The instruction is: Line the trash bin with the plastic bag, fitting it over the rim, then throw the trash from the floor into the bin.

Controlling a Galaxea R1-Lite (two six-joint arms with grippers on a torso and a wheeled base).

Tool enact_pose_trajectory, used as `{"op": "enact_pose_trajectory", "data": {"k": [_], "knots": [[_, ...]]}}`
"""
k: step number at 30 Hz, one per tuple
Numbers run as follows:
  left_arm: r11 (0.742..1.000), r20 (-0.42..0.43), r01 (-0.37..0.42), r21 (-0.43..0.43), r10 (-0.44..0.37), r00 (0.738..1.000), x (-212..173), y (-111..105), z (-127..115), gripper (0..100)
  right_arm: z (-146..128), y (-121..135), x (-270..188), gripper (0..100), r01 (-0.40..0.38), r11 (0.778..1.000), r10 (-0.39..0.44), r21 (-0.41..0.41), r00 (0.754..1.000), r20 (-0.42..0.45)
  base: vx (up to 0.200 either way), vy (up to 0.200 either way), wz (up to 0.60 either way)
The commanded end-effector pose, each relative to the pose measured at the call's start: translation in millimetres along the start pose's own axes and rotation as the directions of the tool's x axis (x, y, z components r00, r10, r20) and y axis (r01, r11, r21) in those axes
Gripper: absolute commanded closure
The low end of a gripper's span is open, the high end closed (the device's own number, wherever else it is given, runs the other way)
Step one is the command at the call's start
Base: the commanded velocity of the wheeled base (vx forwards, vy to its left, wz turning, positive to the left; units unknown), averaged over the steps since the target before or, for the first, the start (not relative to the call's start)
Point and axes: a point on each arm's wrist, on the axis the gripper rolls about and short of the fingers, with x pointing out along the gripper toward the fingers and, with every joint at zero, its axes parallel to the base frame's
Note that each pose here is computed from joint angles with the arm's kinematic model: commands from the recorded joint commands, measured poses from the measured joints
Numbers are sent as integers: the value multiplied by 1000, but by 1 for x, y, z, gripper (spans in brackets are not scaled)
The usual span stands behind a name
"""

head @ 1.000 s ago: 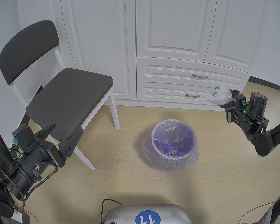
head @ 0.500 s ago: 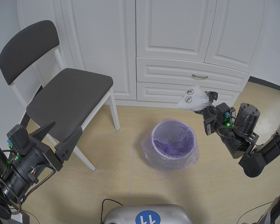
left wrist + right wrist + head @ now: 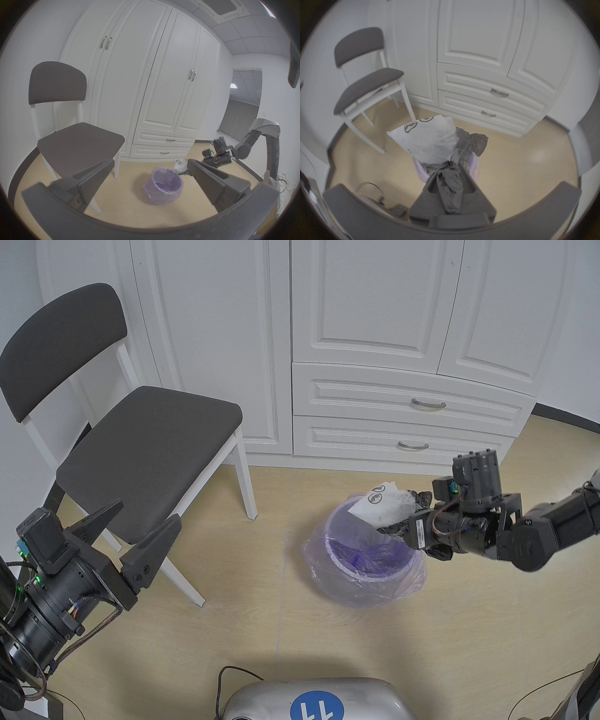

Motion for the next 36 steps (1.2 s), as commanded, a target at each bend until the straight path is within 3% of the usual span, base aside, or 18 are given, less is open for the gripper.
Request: {"op": "enact_pose_trajectory", "data": {"k": [1,2,16,23,28,32,36], "knots": [[1000,-24,0,2,0,1000,2,0,-5,0,22,-1,53,100,-140,948,178,287,978,-111,0,0,0],[1000,-24,0,2,0,1000,1,0,-5,0,21,-3,69,100,-138,932,188,336,975,-120,0,0,0],[1000,-33,-4,3,4,999,4,0,-7,0,-35,-12,163,100,-28,922,145,385,950,-277,0,0,0],[1000,-36,-3,2,3,999,4,0,-8,0,-47,-23,185,100,-3,914,129,406,950,-283,0,0,0],[1000,-52,-6,5,6,999,7,0,-11,0,-63,-30,208,100,30,891,113,452,951,-288,0,0,0],[1000,-52,-6,8,6,999,7,0,-11,0,-64,-32,206,100,40,894,111,447,945,-307,0,0,0],[1000,-48,-5,8,6,999,7,0,-10,0,-49,-40,185,100,63,910,112,409,914,-390,0,0,0]]}}
